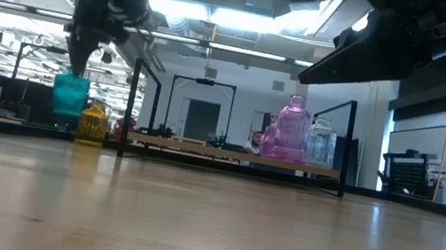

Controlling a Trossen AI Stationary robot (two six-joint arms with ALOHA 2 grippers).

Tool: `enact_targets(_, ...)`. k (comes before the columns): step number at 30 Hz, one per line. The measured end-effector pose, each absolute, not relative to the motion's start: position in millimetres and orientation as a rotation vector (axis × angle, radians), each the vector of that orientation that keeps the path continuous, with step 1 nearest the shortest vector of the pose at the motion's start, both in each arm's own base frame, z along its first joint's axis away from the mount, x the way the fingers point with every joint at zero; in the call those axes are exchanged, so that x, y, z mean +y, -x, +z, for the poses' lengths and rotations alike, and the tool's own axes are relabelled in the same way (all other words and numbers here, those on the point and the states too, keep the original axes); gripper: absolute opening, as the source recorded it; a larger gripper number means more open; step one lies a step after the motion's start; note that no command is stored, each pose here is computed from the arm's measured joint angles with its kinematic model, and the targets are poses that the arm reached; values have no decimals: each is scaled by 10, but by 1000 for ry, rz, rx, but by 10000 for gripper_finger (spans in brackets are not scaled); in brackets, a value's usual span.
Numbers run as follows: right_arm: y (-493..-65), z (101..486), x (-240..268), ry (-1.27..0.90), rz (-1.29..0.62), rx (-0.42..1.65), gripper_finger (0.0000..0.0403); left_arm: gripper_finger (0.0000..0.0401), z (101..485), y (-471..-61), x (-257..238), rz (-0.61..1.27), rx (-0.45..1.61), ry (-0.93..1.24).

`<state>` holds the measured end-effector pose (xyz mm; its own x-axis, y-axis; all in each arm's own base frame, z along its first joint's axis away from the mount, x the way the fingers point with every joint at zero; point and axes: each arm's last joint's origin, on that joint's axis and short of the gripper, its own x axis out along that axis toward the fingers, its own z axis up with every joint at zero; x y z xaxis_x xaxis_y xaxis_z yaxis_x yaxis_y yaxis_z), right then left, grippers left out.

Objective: Sort vases onto shelf
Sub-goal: Put the top left blue vase to the left side of the top violet vase on the shelf

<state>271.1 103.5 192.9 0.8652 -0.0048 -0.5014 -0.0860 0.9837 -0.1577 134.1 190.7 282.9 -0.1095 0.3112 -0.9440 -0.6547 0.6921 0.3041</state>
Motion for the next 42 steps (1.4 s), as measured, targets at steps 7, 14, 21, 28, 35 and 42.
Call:
enact_targets(7, -2711, 1930, 1035, 178, 42, 524, 120, 25, 3167, -1436, 1820, 860, 1339, 235)
enact_targets(14, -2711, 1930, 1035, 178, 42, 524, 120, 24, 3507, -1594, 1702, 837, 1215, 153)
enact_targets(21, -2711, 1930, 1035, 177, 42, 524, 120, 23, 3803, -1719, 1585, 835, 1101, 70)
enact_targets(28, -2711, 1930, 1035, 177, 42, 523, 120, 25, 3931, -1864, 1500, 781, 998, 17)
enact_targets(35, -2711, 1931, 1036, 177, 42, 523, 120, 26, 3859, -2132, 1491, 694, 969, -35)
enact_targets(42, -2708, 1925, 1034, 162, 38, 529, 120, 27, 3868, -2485, 1601, 643, 989, -60)
